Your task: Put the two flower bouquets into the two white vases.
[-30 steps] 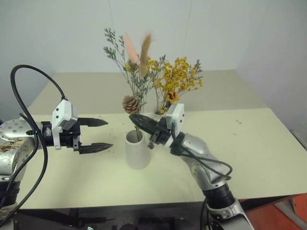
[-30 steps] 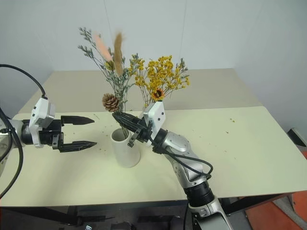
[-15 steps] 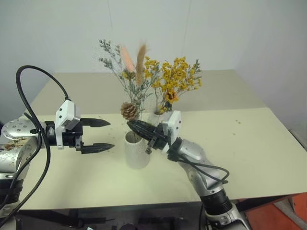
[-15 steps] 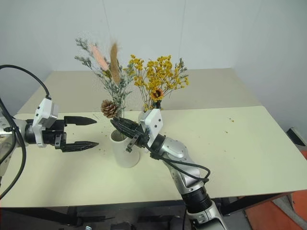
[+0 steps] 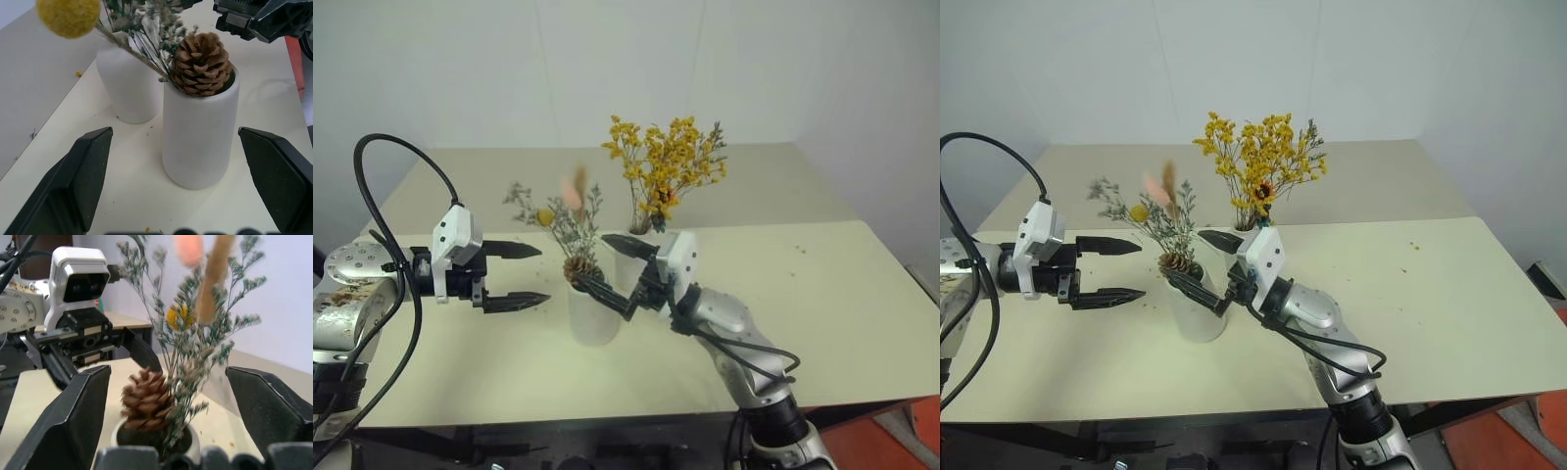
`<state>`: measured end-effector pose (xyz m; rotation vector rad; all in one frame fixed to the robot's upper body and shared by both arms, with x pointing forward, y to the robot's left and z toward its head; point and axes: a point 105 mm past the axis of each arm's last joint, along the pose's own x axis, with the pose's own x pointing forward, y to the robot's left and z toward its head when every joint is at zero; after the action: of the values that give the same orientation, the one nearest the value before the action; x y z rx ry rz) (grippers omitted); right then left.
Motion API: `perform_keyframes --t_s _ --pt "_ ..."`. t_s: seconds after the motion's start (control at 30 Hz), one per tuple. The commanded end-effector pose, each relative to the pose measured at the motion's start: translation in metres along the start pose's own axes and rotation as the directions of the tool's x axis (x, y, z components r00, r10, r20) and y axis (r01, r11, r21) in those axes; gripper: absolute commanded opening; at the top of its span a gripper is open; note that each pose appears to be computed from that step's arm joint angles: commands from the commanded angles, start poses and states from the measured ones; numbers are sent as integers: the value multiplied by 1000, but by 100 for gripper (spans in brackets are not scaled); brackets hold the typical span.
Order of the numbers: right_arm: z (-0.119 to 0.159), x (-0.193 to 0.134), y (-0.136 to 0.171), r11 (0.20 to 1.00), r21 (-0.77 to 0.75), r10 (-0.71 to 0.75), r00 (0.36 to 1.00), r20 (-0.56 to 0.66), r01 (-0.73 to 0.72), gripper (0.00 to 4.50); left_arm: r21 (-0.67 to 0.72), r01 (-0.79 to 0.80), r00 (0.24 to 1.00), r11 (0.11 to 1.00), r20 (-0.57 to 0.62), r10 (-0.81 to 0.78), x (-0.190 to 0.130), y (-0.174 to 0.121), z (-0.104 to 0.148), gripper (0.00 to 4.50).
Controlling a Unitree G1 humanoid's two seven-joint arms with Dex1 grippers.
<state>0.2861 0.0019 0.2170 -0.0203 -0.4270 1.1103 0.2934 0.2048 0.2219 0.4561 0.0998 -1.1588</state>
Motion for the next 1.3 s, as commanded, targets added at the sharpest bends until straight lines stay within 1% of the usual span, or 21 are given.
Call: perform_keyframes --t_s 0.03,0.17,0.3,0.37,0.47,0.53,0.67,0.77,0.8,0.83,1.0,1.13,1.2,1.3 --pt "15 -12 0 1000 -28 -14 1000 26 15 446 41 -3 1000 999 18 2 0 2 8 450" --pt "24 -32 0 997 -68 -35 999 4 35 446 44 3 999 999 41 -4 1 1 11 450" --pt "39 -61 -7 993 -103 -64 997 -35 60 446 44 0 999 999 53 -2 -1 1 13 450" --pt "46 -83 -13 991 -112 -77 993 -85 68 446 42 -1 998 999 55 -1 -3 1 12 450" --pt "54 -118 -22 990 -121 -95 975 -200 72 446 36 -5 998 999 58 3 -6 0 12 450" --pt "57 -141 -27 983 -176 -102 944 -313 48 446 27 -9 998 1000 62 8 -9 -1 11 450" --pt "66 -179 -39 983 -180 -107 865 -490 20 446 11 -29 998 1000 59 28 -14 -2 7 450" --pt "69 -207 -44 986 -163 -87 770 -632 -21 446 1 -65 995 998 77 64 -19 0 10 450" --pt "72 -218 -47 987 -162 -97 739 -667 -17 446 1 -64 995 998 81 64 -20 -2 11 450" --pt "75 -224 -49 987 -163 -104 721 -686 -12 446 1 -62 995 998 83 62 -21 -3 12 450" --pt "90 -243 -63 973 -231 -181 677 -713 17 446 -8 -56 996 998 68 56 -25 -10 10 450" --pt "92 -248 -70 960 -279 -230 649 -726 28 446 -14 -67 996 998 56 68 -29 -13 11 450" --pt "90 -248 -70 963 -269 -224 637 -738 27 446 -12 -77 996 997 44 77 -31 -13 12 450" --pt "90 -243 -66 966 -256 -204 645 -736 14 446 -7 -83 996 996 39 84 -33 -12 16 450"
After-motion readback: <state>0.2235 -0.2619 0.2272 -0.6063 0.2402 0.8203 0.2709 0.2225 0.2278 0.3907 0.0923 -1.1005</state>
